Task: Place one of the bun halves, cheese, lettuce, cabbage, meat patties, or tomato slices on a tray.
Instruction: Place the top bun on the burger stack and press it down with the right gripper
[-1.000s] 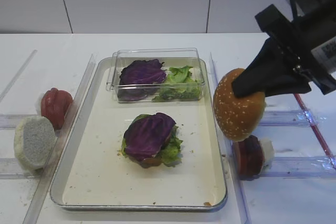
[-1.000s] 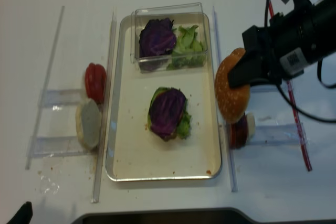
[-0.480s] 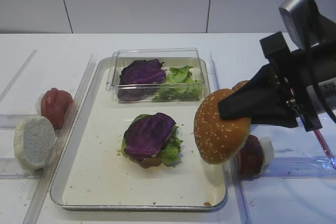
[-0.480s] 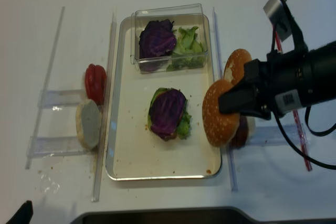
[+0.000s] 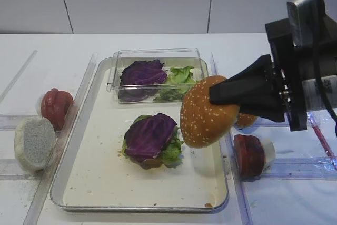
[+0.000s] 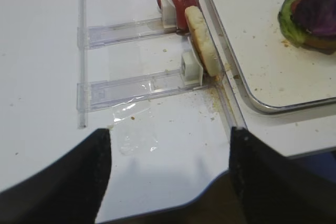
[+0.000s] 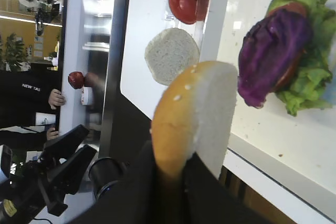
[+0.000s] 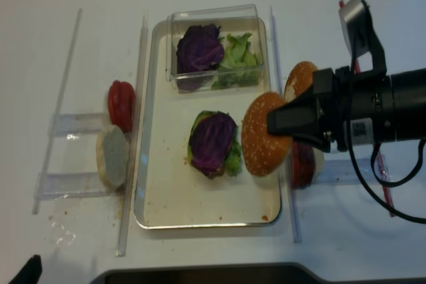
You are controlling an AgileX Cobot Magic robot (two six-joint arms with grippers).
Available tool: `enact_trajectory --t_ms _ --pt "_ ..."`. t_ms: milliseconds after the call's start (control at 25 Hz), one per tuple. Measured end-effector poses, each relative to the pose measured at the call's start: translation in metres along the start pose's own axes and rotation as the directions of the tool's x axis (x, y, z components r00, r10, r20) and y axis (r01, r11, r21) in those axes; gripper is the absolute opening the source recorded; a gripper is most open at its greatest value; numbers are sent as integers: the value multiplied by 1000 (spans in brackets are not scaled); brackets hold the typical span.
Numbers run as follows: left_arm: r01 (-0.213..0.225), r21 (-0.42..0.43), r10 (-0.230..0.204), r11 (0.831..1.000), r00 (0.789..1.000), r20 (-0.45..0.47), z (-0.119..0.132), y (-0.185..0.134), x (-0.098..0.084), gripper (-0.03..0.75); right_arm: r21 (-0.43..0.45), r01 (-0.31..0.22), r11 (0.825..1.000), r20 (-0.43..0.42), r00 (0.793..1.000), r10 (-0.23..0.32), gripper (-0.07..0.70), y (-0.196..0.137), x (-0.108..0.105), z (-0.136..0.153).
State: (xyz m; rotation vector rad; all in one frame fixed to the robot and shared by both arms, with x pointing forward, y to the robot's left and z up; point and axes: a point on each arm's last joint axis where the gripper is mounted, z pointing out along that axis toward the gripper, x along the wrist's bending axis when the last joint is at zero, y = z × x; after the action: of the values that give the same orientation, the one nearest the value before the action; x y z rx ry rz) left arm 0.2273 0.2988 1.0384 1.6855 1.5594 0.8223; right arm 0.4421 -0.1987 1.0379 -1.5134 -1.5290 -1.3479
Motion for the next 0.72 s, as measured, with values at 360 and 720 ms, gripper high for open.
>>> enact_trajectory --t_ms 360,720 --pt "0 0 0 1000 1000 0 0 0 0 440 11 -39 999 -56 998 40 114 5 -6 6" --pt "0 0 0 1000 1000 0 0 0 0 440 13 -88 996 -62 994 89 114 20 -23 17"
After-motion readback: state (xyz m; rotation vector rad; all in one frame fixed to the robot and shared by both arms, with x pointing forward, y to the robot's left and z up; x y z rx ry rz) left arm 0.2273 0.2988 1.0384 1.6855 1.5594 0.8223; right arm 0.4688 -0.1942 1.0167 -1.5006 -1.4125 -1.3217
